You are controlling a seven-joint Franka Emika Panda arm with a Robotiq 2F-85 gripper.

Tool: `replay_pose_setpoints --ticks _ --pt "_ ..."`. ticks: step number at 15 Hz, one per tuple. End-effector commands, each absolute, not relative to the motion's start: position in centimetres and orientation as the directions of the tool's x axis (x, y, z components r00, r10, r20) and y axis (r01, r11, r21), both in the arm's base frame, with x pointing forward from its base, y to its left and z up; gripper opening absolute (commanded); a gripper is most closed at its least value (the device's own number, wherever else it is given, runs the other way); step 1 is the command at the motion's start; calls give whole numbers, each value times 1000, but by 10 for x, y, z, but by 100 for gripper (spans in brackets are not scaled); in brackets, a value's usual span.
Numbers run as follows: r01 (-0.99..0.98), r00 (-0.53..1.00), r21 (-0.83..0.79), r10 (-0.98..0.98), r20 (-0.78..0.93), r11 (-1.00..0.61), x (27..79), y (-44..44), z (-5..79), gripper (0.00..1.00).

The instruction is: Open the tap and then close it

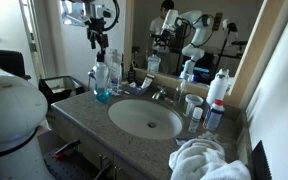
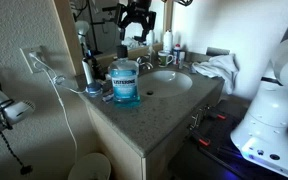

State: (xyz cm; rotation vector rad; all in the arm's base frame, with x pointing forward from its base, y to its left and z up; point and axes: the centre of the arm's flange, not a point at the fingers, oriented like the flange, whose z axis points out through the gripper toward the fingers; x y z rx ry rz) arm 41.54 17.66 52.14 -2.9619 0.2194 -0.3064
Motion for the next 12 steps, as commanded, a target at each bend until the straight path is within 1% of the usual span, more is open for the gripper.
replay_pose_setpoints --ticks 1,5,7,12 --pt "-129 968 -169 -161 191 -977 415 177 521 100" --pt "-129 968 -169 -161 191 -977 415 177 521 100" --pt "-121 970 -151 -149 191 -981 426 165 521 100" --pt "-108 967 -135 -136 218 -985 475 82 535 100"
